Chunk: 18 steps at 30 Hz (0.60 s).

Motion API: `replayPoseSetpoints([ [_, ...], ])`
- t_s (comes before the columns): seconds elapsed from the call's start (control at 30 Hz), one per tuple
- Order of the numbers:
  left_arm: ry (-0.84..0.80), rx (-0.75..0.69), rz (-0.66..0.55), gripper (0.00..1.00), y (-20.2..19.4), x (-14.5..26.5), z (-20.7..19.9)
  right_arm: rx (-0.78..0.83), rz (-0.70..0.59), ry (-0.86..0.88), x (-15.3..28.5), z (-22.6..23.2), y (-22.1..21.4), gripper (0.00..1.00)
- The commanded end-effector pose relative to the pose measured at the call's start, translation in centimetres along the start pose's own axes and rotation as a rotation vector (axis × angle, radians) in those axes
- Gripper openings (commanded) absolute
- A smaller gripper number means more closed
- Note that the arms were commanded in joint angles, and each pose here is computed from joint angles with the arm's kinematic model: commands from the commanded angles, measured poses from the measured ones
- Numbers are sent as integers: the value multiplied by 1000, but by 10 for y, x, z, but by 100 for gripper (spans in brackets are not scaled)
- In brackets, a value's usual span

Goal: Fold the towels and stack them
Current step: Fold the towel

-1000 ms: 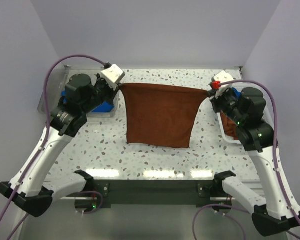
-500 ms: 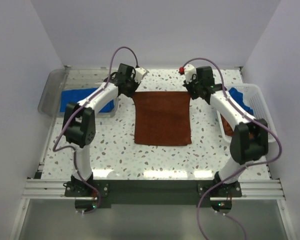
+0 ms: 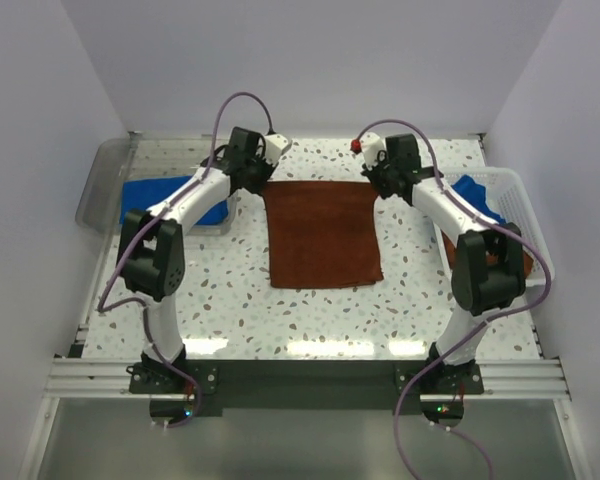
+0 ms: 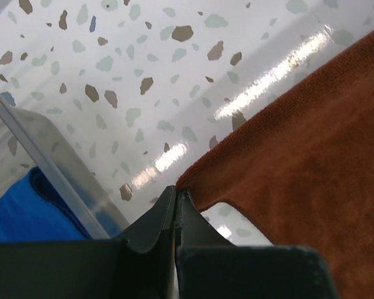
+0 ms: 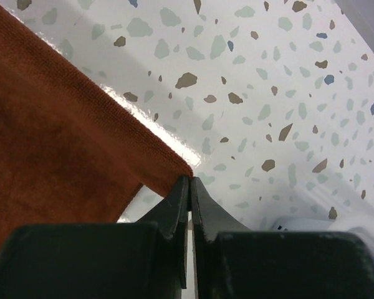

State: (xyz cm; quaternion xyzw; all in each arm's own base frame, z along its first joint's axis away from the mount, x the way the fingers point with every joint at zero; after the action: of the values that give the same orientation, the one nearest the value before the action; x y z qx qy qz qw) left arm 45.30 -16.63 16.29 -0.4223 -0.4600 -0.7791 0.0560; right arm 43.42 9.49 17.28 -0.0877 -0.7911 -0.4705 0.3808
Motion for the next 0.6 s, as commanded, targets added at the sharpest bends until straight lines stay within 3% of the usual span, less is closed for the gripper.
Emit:
replayPoseSetpoints([
  [0.0, 12, -16, -101, 0, 15, 40, 2, 22, -62, -51, 33, -10, 12, 0],
  [0.57, -178, 201, 39, 0, -63, 84, -60, -216, 128, 17, 79, 34, -38, 0],
])
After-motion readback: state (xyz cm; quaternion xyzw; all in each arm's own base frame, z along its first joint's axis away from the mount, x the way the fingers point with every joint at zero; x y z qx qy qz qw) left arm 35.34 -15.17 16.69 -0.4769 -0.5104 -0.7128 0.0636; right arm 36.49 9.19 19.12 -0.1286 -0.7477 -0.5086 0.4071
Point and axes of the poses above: each gripper's point midway between its finger pads, its own x axis back along the fingers, its own z axis along the line the jaws close on, y = z × x, the point moved 6 cm from there along x, back along the fingers, and after that the axes turned 4 degrees about -x, right-handed, at the moved point
